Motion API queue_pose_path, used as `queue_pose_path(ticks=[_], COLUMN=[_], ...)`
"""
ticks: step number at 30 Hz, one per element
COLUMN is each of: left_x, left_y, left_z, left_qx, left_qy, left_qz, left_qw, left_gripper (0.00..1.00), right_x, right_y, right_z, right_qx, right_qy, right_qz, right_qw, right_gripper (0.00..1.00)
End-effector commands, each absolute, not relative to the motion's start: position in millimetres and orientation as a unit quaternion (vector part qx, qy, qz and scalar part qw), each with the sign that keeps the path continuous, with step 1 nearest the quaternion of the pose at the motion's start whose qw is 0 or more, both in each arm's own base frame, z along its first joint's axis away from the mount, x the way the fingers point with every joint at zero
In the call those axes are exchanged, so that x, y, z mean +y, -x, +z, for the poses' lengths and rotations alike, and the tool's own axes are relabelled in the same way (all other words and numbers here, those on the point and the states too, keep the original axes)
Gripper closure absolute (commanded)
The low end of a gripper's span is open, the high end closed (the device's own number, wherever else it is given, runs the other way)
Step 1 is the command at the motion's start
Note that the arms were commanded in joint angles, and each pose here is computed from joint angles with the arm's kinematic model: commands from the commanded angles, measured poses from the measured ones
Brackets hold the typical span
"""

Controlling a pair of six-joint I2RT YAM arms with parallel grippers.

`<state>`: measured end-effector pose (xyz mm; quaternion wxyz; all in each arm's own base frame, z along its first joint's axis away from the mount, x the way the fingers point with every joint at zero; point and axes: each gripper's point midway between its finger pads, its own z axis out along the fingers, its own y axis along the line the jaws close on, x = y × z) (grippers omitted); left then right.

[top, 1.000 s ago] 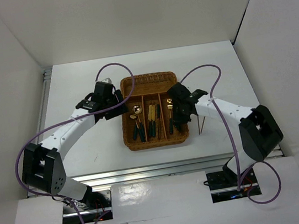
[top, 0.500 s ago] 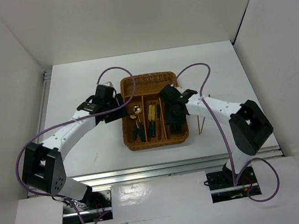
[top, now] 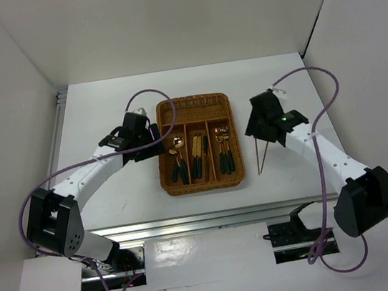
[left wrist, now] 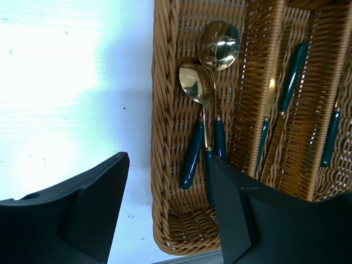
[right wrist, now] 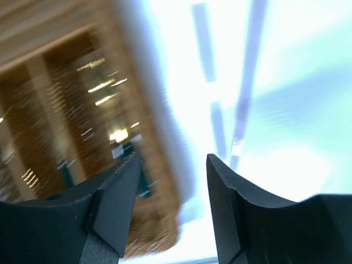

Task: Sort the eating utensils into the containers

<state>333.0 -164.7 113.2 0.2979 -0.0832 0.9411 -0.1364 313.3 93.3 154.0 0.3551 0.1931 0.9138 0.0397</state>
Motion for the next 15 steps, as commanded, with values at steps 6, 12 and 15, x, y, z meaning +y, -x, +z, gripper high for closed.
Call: queue_pose_path(ticks=[6,12,15], left_x=[-162,-162,-162], left_y=[-338,-336,-336], left_z=[134,129,129], left_qx=[0.928,0.932,0.932], left_qy=[0.076,0.076,0.076], left_qz=[-0.146,-0.142,-0.142], left_qw=[0.333,0.326,0.326], left_gripper=[0.26,0.26,0.26], right_x=[54,58,58], right_y=[-336,-346,-352], right_z=[107,68,62], right_qx=[0.922,0.941,0.942], right_qy=[-0.208,-0.194,-0.189], right_qz=[0.053,0.029,0.005], right_qw=[0.322,0.276,0.277], right_gripper=[0.47,0.54,0.54])
